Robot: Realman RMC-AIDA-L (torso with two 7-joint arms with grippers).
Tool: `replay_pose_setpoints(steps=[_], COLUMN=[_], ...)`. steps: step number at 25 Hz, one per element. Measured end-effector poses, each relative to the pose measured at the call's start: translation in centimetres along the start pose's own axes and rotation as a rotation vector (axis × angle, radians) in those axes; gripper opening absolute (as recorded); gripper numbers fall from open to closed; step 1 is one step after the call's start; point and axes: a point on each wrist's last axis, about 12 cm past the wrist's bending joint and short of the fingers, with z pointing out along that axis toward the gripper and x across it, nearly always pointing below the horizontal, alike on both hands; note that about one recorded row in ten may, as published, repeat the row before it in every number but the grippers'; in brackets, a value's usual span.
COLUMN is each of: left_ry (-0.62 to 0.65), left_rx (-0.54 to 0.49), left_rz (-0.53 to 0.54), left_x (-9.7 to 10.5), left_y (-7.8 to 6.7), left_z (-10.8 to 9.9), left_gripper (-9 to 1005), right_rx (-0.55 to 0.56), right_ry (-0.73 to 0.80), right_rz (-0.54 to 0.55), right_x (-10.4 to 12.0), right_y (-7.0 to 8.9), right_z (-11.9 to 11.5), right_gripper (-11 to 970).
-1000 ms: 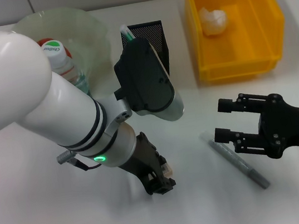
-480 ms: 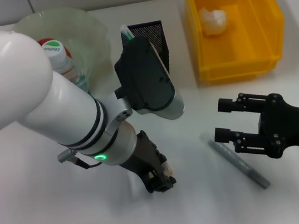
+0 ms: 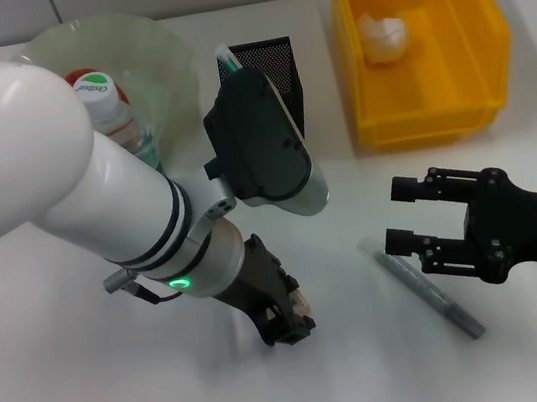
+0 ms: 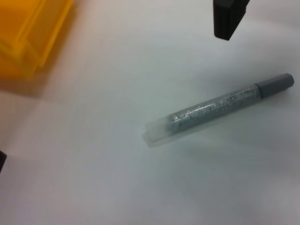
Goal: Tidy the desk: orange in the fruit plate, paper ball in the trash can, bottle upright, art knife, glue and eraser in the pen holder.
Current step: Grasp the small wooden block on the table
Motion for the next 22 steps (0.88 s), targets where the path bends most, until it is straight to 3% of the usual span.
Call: replay_pose_setpoints(steps=[14, 22], left_ry=[0.006, 0.014], left_rx=[-0.001, -0.015], left_rz=[-0.007, 0.005], left_x=[0.19, 0.17], left_y=[0.17, 0.26], left_z=[0.25, 0.33], left_gripper=[444, 374], right_rx=[-0.002, -0.005], right_ry=[-0.001, -0.002], right_rz=[-0.007, -0.008], right_x=[-0.14, -0.27], right_y=[-0.06, -0.16], right_z=[0.08, 0.22], right_gripper=[665, 665])
